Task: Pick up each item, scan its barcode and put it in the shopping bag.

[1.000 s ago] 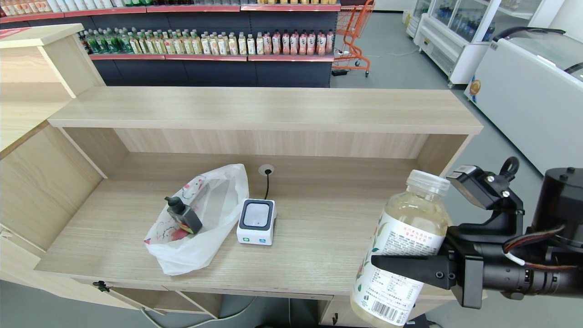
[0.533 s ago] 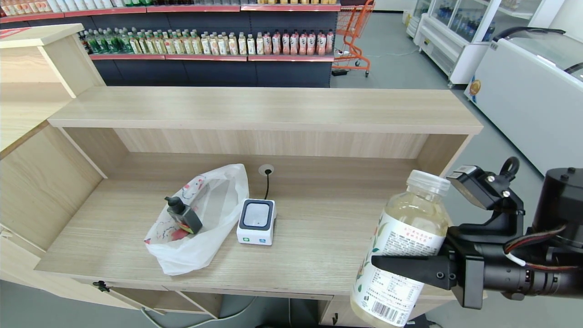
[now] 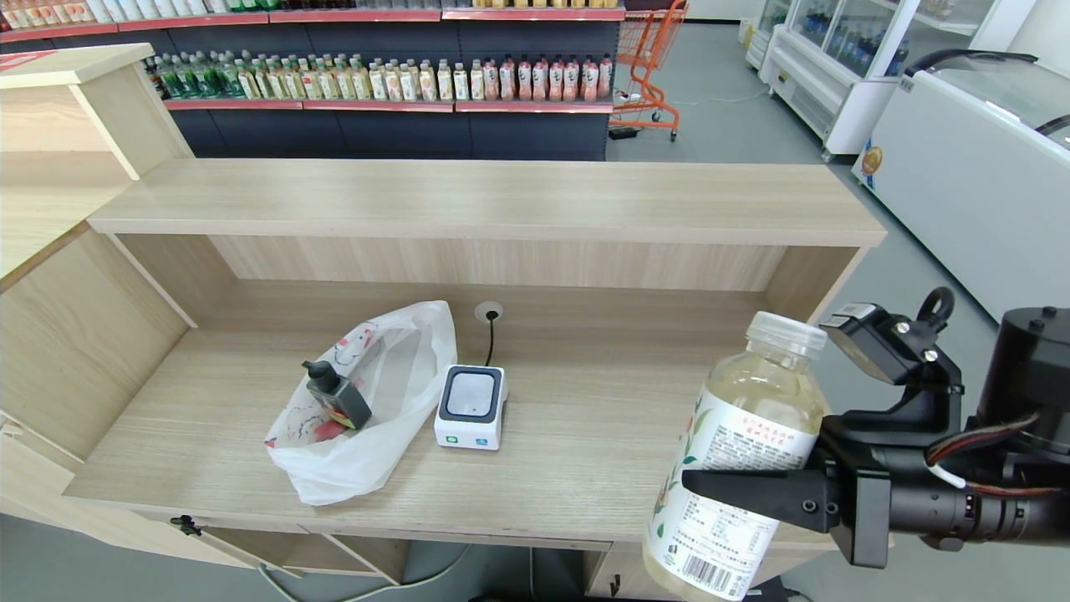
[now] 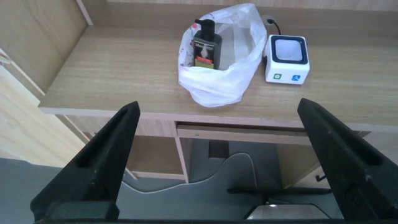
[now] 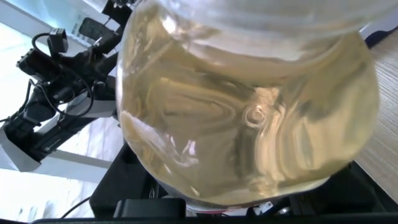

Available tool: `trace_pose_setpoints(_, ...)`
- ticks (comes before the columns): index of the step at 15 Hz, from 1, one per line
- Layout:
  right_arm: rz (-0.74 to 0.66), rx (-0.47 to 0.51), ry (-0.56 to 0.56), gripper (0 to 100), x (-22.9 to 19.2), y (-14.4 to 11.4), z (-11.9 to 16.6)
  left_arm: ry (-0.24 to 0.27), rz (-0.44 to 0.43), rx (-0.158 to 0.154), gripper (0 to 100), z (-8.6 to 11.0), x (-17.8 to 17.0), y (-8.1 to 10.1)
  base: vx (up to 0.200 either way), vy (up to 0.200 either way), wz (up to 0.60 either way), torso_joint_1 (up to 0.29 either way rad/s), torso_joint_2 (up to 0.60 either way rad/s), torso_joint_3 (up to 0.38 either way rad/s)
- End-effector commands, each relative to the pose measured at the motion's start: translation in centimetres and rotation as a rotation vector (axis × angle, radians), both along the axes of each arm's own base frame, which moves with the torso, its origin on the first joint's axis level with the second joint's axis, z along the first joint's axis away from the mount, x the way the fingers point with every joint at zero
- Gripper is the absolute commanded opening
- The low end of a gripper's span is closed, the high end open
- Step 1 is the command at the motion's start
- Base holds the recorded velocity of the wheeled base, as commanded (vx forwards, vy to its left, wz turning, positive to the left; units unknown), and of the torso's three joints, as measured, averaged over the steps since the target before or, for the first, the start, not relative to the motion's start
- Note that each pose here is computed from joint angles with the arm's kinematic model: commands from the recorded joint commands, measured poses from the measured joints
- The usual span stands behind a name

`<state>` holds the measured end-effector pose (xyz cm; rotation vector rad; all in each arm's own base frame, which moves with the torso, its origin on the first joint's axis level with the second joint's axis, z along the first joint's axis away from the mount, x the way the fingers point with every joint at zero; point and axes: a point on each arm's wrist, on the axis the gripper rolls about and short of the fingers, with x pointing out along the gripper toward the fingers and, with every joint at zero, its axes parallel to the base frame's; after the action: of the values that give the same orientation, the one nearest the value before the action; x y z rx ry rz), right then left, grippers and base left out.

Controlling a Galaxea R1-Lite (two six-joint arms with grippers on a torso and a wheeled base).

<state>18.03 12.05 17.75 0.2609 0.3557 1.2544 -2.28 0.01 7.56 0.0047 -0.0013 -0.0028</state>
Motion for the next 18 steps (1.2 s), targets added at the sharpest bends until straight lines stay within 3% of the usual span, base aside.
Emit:
trace_pose_setpoints(1,0.006,-0.001,0.005,0,0.0,0.0,-0.1,0.001,0.000,0.000,100,0.0,0.0,0.0,0.000,0.000,0.00,0.000,0.00,0.000)
trace_pose_setpoints(5,-0.023,-0.014,-0.032,0,0.4,-0.3,-0.2,0.001,0.001,0.000,100,0.0,0.0,0.0,0.000,0.000,0.00,0.000,0.00,0.000)
trace_pose_setpoints(7,-0.151,-0.075,-0.153,0,1.9,-2.0,-0.4,0.001,0.000,0.000,100,0.0,0.0,0.0,0.000,0.000,0.00,0.000,0.00,0.000)
trace_pose_setpoints(8,-0.154,-0.078,-0.161,0,1.9,-2.1,-0.4,0.001,0.000,0.000,100,0.0,0.0,0.0,0.000,0.000,0.00,0.000,0.00,0.000)
trace_pose_setpoints(10,-0.314,-0.281,-0.549,0,4.3,-6.0,-1.2,0.001,0.001,0.000,100,0.0,0.0,0.0,0.000,0.000,0.00,0.000,0.00,0.000)
trace_pose_setpoints(11,-0.334,-0.348,-0.681,0,5.0,-6.9,-1.3,0.001,0.000,0.000,100,0.0,0.0,0.0,0.000,0.000,0.00,0.000,0.00,0.000)
trace_pose_setpoints(16,-0.312,-0.564,-1.107,0,4.9,-7.4,-1.3,0.001,0.000,0.000,100,0.0,0.0,0.0,0.000,0.000,0.00,0.000,0.00,0.000)
trace_pose_setpoints(18,-0.306,-0.574,-1.182,0,4.4,-6.8,-1.0,0.001,0.000,0.000,100,0.0,0.0,0.0,0.000,0.000,0.00,0.000,0.00,0.000)
